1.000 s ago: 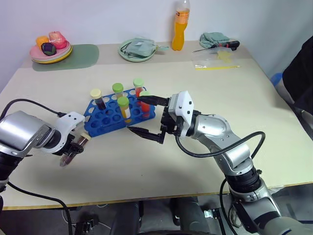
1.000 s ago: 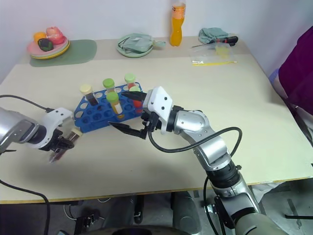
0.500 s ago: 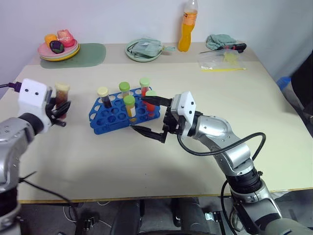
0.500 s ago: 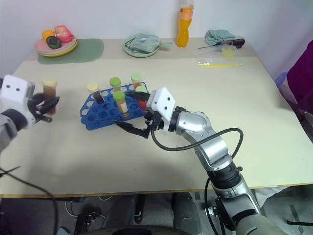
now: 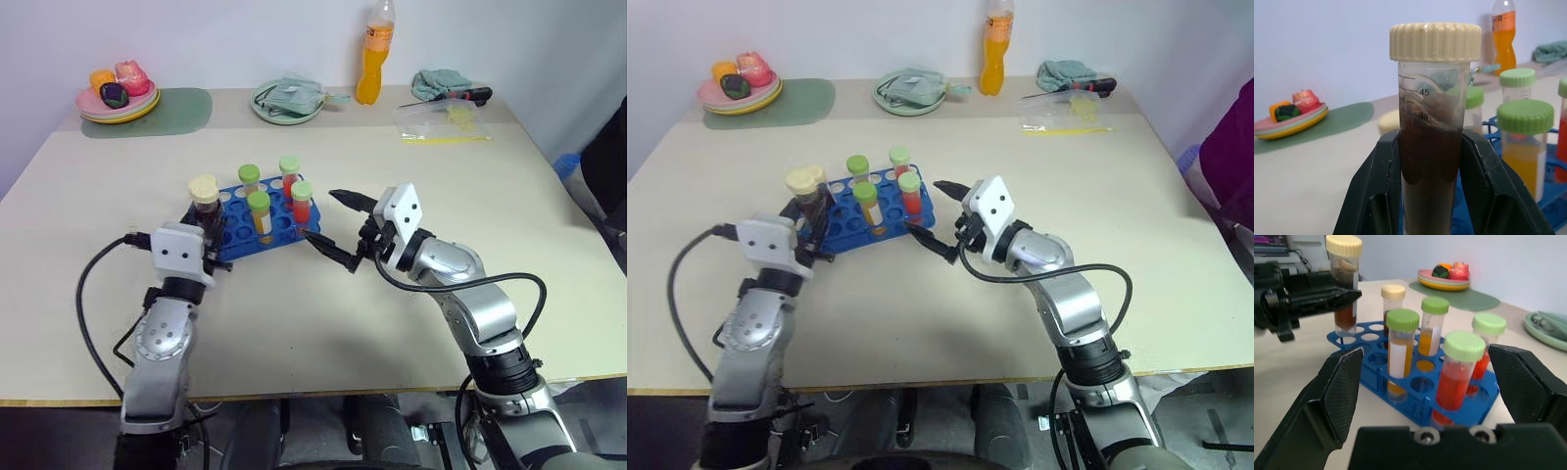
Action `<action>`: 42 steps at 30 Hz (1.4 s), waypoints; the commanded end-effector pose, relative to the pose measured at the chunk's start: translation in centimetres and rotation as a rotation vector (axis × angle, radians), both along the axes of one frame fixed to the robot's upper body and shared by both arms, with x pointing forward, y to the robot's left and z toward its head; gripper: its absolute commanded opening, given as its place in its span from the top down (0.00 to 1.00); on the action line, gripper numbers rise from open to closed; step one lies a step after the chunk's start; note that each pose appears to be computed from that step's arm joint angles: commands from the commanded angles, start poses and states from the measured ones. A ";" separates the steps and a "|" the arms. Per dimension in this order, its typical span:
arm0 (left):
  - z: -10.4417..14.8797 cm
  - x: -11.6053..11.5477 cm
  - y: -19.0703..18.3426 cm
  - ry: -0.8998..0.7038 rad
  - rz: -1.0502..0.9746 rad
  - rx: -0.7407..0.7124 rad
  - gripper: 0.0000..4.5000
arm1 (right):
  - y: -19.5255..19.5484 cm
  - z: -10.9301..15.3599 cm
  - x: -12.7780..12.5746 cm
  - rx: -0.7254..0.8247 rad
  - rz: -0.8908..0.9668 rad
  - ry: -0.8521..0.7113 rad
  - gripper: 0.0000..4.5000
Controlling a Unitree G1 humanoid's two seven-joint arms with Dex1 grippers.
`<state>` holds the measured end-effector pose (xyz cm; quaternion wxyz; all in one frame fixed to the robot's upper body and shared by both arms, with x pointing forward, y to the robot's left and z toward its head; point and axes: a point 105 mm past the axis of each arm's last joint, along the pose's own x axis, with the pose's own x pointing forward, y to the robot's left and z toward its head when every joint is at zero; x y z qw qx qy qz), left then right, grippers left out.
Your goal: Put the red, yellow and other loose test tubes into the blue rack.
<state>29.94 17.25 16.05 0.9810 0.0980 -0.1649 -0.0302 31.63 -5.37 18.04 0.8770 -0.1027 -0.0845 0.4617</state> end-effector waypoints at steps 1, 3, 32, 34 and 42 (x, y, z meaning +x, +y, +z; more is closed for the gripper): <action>0.9 0.2 -0.7 -0.079 -0.014 -0.004 0.63 | -0.3 1.0 -0.3 0.011 -0.009 -0.042 0.00; 0.5 0.5 -0.9 -0.071 -0.030 -0.005 0.63 | -0.4 0.9 -0.4 0.010 -0.010 -0.040 0.00; -0.7 0.8 -0.5 -0.027 0.031 -0.023 0.63 | 0.8 -0.9 -3.1 -0.044 0.137 0.064 0.00; -0.9 0.9 -0.9 -0.019 0.006 -0.033 0.63 | 0.9 -0.9 -3.2 -0.042 0.138 0.066 0.00; -1.5 1.0 -0.7 0.011 0.007 -0.078 0.63 | 1.0 -0.9 -3.2 -0.037 0.138 0.065 0.00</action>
